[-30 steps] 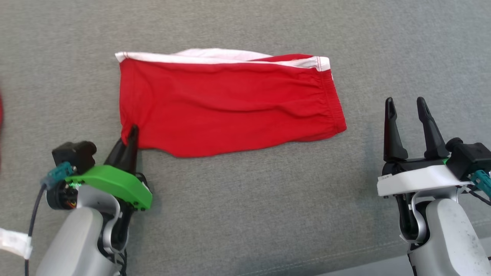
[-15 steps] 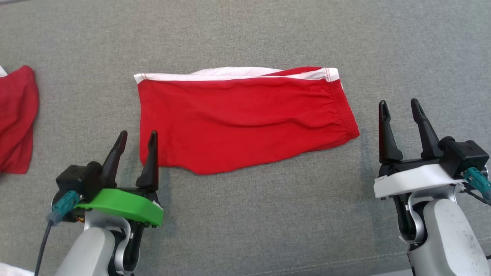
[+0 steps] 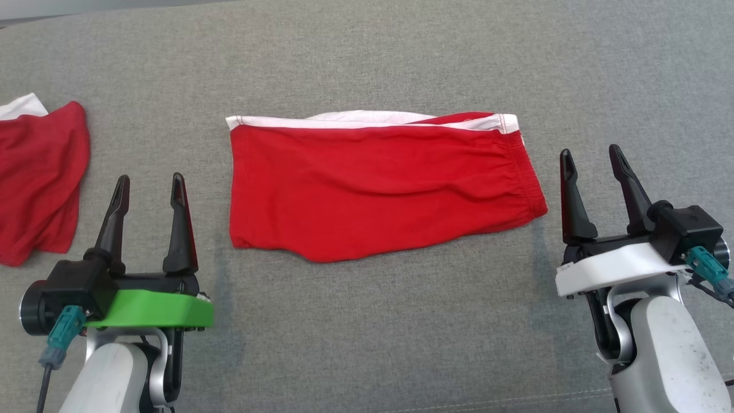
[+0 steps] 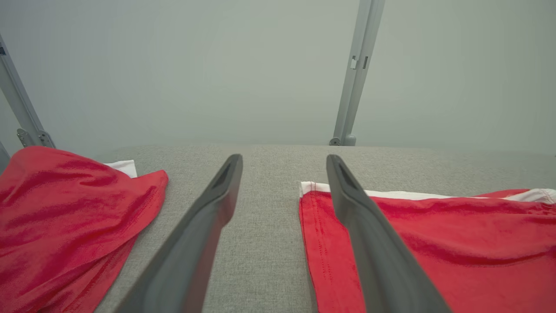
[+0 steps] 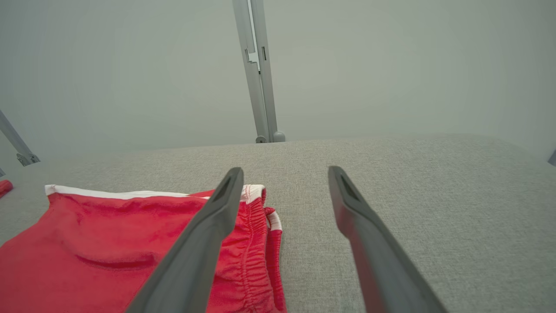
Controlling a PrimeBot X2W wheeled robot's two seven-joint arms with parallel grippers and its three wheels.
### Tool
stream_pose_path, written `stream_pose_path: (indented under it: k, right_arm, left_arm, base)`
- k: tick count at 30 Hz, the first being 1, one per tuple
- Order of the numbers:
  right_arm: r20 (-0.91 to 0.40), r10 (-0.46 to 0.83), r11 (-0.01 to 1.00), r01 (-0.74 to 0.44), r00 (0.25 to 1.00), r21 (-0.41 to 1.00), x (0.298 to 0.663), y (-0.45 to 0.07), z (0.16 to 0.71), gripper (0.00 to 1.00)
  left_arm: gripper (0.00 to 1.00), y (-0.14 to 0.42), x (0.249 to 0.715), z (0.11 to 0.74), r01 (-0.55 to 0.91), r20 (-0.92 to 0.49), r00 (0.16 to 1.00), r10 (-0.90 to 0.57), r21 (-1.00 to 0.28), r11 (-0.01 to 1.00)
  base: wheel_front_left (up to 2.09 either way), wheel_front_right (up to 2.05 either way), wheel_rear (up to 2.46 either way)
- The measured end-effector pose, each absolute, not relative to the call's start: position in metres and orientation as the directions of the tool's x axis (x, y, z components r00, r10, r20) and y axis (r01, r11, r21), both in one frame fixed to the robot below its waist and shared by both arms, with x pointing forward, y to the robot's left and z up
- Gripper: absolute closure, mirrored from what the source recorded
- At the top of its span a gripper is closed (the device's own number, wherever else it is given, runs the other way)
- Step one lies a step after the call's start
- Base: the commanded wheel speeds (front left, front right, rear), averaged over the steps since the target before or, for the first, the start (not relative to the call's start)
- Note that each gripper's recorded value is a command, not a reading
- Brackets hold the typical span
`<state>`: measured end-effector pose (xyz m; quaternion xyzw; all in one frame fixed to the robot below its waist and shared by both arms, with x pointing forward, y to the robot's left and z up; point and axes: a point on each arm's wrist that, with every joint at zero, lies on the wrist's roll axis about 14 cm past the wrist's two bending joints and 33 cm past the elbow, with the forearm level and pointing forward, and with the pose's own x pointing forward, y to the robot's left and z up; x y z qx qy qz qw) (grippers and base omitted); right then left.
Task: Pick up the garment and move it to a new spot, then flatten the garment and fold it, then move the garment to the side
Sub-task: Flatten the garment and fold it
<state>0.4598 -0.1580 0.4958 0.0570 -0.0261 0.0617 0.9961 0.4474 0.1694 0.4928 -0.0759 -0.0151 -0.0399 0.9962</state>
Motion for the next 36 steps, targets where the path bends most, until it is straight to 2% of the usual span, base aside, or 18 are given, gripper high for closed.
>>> stream_pose_path:
  k: [12,21,33,34,35,36]
  right_arm:
    - [0.018,0.129,0.986,-0.13,0.991,0.1,0.459,-0.155,0.488,0.0]
    - [-0.114,0.205,0.977,-0.196,0.972,0.084,0.485,-0.131,0.451,0.0]
    - [-0.317,0.232,0.971,-0.199,0.919,0.135,0.488,-0.121,0.382,0.0]
    - [-0.317,0.234,0.97,-0.198,0.919,0.14,0.489,-0.121,0.382,0.06]
    - [-0.321,0.237,0.968,-0.198,0.917,0.152,0.489,-0.12,0.381,0.56]
    - [-0.326,0.242,0.967,-0.2,0.914,0.156,0.489,-0.12,0.381,0.65]
  left_arm:
    - [0.0,0.176,0.441,0.502,0.075,0.064,0.996,-0.067,-0.119,0.99]
    - [0.0,0.173,0.45,0.487,0.078,0.035,0.997,-0.074,-0.123,0.989]
    - [0.0,0.177,0.458,0.472,0.066,0.005,0.998,-0.066,-0.117,0.991]
    - [0.0,0.177,0.458,0.471,0.067,0.005,0.998,-0.067,-0.116,0.991]
    - [0.0,0.177,0.459,0.471,0.067,0.005,0.998,-0.066,-0.117,0.991]
    - [0.0,0.176,0.459,0.471,0.067,0.006,0.998,-0.067,-0.117,0.991]
  base:
    - [0.0,0.0,0.0]
    - [0.0,0.0,0.0]
    - [0.0,0.0,0.0]
    - [0.0,0.0,0.0]
    - [0.0,0.0,0.0]
    - [0.0,0.0,0.0]
